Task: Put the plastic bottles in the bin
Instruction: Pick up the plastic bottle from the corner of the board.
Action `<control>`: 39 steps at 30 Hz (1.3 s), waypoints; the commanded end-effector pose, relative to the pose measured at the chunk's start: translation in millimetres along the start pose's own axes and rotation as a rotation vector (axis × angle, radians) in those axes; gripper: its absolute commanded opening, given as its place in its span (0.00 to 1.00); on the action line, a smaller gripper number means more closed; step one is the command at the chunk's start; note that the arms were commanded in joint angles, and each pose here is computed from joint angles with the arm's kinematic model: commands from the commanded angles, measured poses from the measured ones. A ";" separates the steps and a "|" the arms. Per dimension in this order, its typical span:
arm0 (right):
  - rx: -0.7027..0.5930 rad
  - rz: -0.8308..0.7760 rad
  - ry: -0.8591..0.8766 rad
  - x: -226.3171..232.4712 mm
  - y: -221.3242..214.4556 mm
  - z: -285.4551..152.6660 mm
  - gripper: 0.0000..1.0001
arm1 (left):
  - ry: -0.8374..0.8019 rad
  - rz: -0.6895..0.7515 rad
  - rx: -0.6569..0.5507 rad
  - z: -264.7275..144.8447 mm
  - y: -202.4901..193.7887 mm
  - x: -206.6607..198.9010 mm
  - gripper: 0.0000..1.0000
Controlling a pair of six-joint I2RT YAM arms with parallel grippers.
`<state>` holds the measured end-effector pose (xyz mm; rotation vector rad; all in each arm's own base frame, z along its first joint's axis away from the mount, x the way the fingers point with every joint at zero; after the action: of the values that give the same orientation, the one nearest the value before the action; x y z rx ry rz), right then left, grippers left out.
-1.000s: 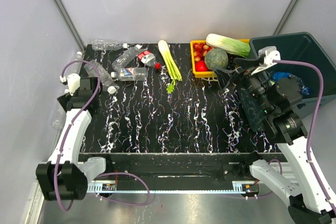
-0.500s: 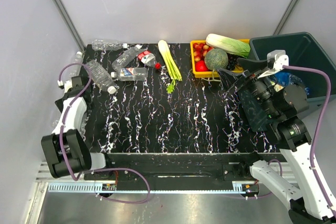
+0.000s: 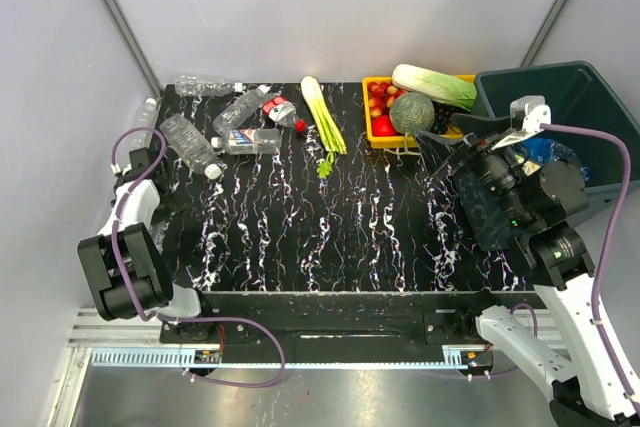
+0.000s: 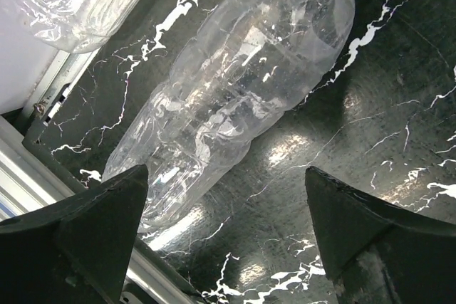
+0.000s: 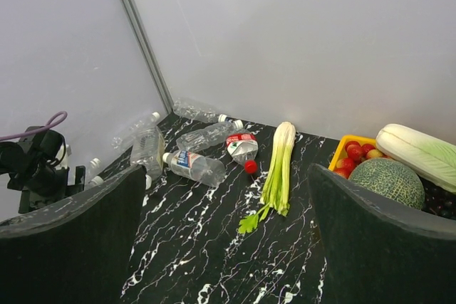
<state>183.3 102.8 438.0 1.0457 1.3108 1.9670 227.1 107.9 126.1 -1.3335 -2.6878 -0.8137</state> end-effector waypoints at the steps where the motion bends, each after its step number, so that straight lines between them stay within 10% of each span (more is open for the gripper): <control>1: -0.067 0.009 0.011 7.7 20.4 -6.5 1.00 | -0.108 -0.028 0.005 1.5 4.6 -13.9 0.93; 8: -0.059 0.040 0.014 9.3 19.5 -7.4 0.99 | -0.384 -0.053 -0.091 -23.8 12.0 -33.6 0.87; 16: -0.060 0.044 0.003 8.4 18.7 -10.1 0.99 | -0.288 -0.059 -0.327 -54.5 14.8 -3.5 0.94; 22: -0.061 0.049 0.014 9.8 20.0 -8.3 0.99 | -0.062 0.000 -0.199 -29.6 16.8 13.7 0.96; 31: -0.078 0.044 0.008 9.4 19.9 -14.4 0.99 | -0.186 0.007 0.028 11.7 6.1 -4.9 0.96; 39: -0.070 0.053 0.035 11.9 18.0 -11.7 0.99 | -0.212 -0.003 -0.002 6.7 6.1 -5.1 0.94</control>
<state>169.2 99.4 445.5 1.0602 1.2661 2.0296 233.3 123.2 125.2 -1.4399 -2.7490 -0.8003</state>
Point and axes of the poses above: each gripper's point midway between its finger pads, its own z axis out along the fingers, its own x axis along the line the jaws close on, y = z × x, the point moved 7 cm from there along -z, back along the fingers, and after that the axes turned 6 degrees about z, right-handed, at the moved point
